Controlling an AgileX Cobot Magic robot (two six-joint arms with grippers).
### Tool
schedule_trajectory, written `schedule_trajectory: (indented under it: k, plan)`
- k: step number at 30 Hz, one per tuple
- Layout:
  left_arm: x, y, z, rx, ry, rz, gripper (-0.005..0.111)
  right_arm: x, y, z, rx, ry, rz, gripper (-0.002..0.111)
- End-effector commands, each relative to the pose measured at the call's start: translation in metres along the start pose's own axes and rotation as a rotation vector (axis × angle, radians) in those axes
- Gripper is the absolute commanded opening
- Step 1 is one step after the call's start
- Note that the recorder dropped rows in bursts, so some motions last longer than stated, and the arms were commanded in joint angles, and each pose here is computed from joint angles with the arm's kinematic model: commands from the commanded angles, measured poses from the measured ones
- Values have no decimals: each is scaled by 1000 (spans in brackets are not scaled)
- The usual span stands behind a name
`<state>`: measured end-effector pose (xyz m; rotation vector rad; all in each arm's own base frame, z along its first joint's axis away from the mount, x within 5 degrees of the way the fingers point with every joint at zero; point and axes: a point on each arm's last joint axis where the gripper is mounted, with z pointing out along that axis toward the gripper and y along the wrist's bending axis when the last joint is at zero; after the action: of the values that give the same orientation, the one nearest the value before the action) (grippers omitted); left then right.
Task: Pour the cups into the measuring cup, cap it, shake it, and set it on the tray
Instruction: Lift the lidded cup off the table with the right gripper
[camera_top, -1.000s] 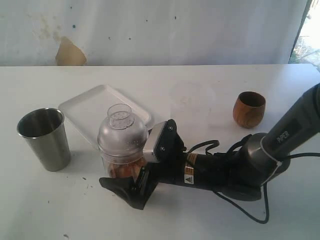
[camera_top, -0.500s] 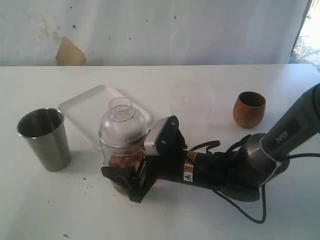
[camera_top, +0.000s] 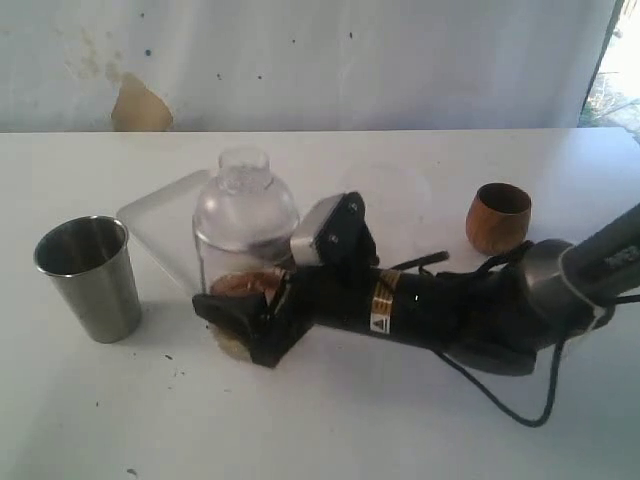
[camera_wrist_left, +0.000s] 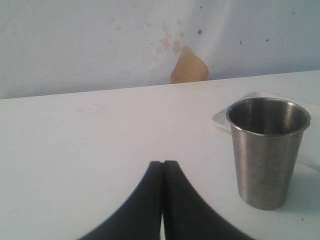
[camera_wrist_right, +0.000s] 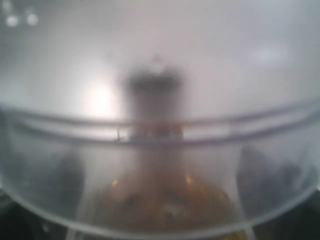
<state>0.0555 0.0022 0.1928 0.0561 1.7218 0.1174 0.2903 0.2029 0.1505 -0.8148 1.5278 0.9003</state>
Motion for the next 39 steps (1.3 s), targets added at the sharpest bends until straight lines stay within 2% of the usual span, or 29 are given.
schedule_trajectory:
  k: [1,2,3,4,5,6,8,9,10,12,13,14,15,16,17,19,20,22,23,26,27,29,30,31,34,35,37,38,39]
  plan:
    - [1,0,0,0,-1,-1,0,-63,-5,-18,101,-180,65,0]
    - [1,0,0,0,-1,-1,0,-72,19,-17,-95,-205,-22,0]
    - [1,0,0,0,-1,-1,0,-73,28,-14,-127,-168,-93,0]
    - [1,0,0,0,-1,-1,0,-69,16,-12,79,-35,-63,0]
    - [1,0,0,0,-1,-1,0,-70,6,-15,182,-42,9,0]
    - [1,0,0,0,-1,-1,0,-78,7,-19,103,-184,45,0]
    - [1,0,0,0,-1,-1,0,-86,23,-16,-23,-221,-17,0]
    - [1,0,0,0,-1,-1,0,-81,6,-14,172,-114,56,0]
    - [1,0,0,0,-1,-1,0,-79,-3,-17,246,-96,99,0]
    - [1,0,0,0,-1,-1,0,-84,22,-17,6,-135,24,0]
    - [1,0,0,0,-1,-1,0,-80,36,-12,-13,-47,-83,0]
    - [1,0,0,0,-1,-1,0,-74,27,-9,144,57,-110,0]
    - [1,0,0,0,-1,-1,0,-69,6,-12,353,107,-47,0]
    - [1,0,0,0,-1,-1,0,-69,1,-16,363,67,-22,0]
    - [1,0,0,0,-1,-1,0,-75,20,-15,160,-34,-12,0]
    - [1,0,0,0,-1,-1,0,-81,42,-10,-1,-54,-120,0]
    - [1,0,0,0,-1,-1,0,-79,39,-8,73,-17,-142,0]
    - [1,0,0,0,-1,-1,0,-76,12,-10,342,25,-37,0]
    - [1,0,0,0,-1,-1,0,-77,7,-13,356,-1,-13,0]
    - [1,0,0,0,-1,-1,0,-91,41,-15,-15,-155,-65,0]
    - [1,0,0,0,-1,-1,0,-92,44,-13,-15,-149,-97,0]
    - [1,0,0,0,-1,-1,0,-87,18,-13,257,-65,-4,0]
    - [1,0,0,0,-1,-1,0,-85,8,-16,328,-53,40,0]
    - [1,0,0,0,-1,-1,0,-86,10,-18,275,-69,50,0]
    - [1,0,0,0,-1,-1,0,-92,47,-15,-40,-120,-47,0]
    - [1,0,0,0,-1,-1,0,-88,43,-13,34,-70,-87,0]
    - [1,0,0,0,-3,-1,0,-80,13,-17,357,30,12,0]
    - [1,0,0,0,-3,-1,0,-79,6,-20,398,22,33,0]
    - [1,0,0,0,-3,-1,0,-80,13,-22,328,-13,43,0]
